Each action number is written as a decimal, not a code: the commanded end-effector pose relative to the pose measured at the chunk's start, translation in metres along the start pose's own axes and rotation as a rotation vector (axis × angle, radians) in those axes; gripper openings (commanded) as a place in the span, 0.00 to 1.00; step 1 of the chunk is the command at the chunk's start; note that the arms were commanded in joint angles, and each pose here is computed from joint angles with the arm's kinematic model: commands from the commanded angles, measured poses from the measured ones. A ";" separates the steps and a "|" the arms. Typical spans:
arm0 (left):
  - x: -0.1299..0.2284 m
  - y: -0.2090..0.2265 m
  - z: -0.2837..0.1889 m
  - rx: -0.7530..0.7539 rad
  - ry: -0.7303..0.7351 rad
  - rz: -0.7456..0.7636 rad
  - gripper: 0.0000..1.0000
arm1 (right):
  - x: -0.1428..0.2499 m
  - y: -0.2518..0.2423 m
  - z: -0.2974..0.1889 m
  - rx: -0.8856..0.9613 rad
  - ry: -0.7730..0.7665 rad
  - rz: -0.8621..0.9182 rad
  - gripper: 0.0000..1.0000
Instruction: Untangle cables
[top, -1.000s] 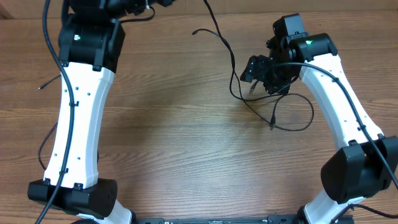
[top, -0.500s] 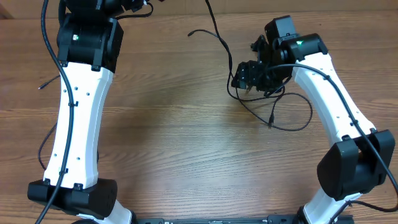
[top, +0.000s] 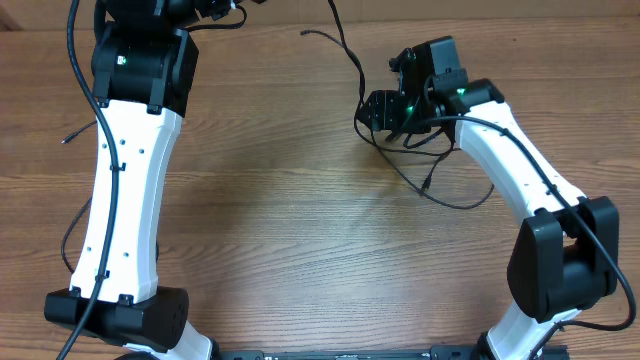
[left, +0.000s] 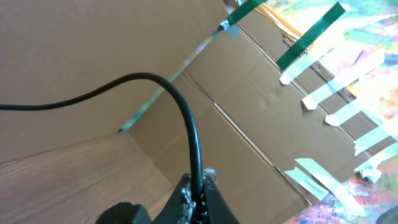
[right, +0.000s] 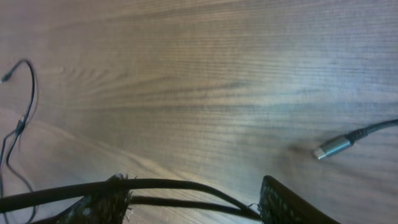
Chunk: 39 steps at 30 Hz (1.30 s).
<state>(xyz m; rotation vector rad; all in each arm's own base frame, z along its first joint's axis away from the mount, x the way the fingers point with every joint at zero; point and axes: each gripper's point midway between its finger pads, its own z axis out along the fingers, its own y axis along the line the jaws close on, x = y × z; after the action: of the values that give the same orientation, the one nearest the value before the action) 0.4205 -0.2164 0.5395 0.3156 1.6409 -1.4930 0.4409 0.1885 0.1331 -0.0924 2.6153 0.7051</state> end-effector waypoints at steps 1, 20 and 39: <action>-0.004 -0.021 -0.005 0.033 -0.003 0.003 0.04 | 0.004 -0.008 0.012 0.012 -0.024 0.008 0.63; -0.042 0.017 -0.052 -0.085 -0.104 -0.008 0.04 | 0.040 -0.101 -0.010 0.242 0.072 0.299 0.04; -0.016 0.201 -0.211 -1.198 -0.142 0.021 0.04 | 0.040 -0.284 -0.226 0.422 -0.210 0.874 0.04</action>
<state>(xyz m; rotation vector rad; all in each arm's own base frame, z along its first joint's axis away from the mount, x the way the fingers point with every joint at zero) 0.4827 -0.0164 0.3924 -0.3881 2.0943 -0.6696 0.3675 -0.1313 0.1264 1.1434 2.5995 0.3822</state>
